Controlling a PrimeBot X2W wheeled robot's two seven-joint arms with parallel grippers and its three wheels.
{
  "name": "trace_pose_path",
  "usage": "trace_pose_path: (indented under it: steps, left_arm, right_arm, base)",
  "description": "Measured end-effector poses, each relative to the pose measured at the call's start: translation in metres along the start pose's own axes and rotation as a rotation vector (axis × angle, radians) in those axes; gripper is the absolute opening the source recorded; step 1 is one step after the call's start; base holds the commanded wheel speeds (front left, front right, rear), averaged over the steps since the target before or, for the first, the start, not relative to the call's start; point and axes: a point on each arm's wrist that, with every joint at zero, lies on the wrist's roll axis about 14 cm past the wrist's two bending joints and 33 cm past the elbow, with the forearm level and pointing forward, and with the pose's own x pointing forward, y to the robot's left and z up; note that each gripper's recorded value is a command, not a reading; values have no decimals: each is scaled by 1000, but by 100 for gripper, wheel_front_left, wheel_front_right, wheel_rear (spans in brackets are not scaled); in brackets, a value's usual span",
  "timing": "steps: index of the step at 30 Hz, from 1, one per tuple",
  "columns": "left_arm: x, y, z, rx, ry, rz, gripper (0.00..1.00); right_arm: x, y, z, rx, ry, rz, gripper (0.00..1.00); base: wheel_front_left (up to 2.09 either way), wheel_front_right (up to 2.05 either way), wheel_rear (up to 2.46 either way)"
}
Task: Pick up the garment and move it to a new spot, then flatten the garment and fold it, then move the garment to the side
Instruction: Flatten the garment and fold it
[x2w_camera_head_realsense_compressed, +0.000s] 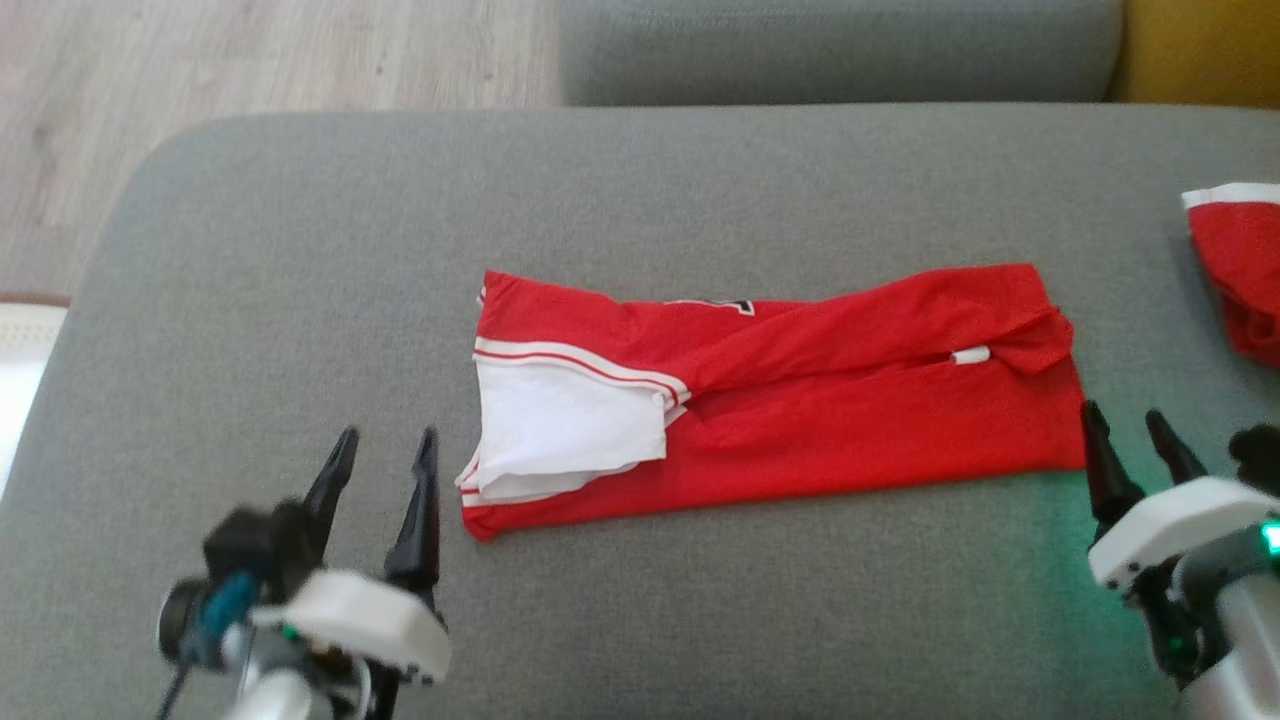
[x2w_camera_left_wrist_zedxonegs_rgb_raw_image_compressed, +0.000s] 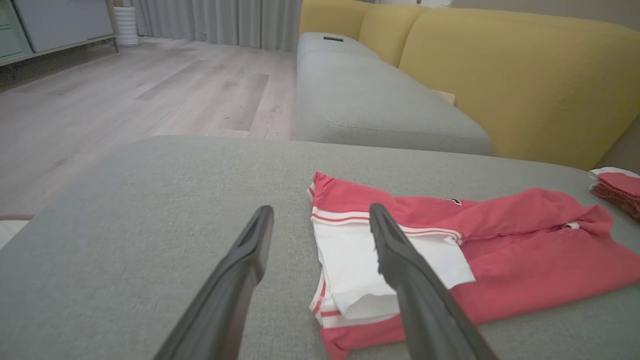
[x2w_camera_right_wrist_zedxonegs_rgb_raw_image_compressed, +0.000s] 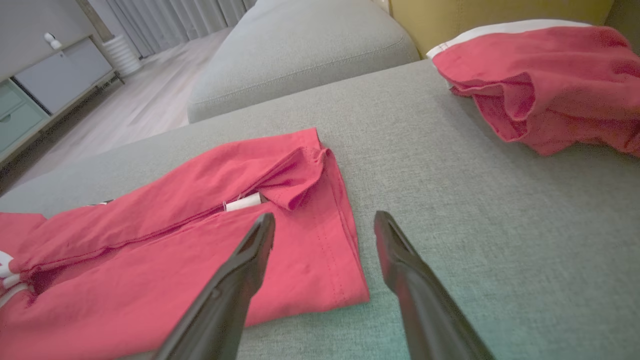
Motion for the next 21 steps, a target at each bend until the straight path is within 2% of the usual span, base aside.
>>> trace_pose_path:
  steps: [5, 10, 15, 21]
  left_arm:
    - [-24, 8, 4, 2, -64, 99, 100]
    - [-45, 10, 1, 9, -94, 140, 100]
    - [-57, 14, 3, 62, -121, 173, 100]
    - [-62, 11, 7, 69, -147, 186, 100]
  right_arm:
    - [-14, 5, -6, 44, -30, -15, 100]
    - [-20, 10, -15, 62, -29, -22, 100]
    - [-11, 16, -12, 55, -22, -21, 100]
    - [16, 15, -7, 22, 49, -42, 100]
  base:
    - [0, 0, 0]
    - [0, 0, 0]
    - [0, 0, 0]
    - [0, 0, 0]
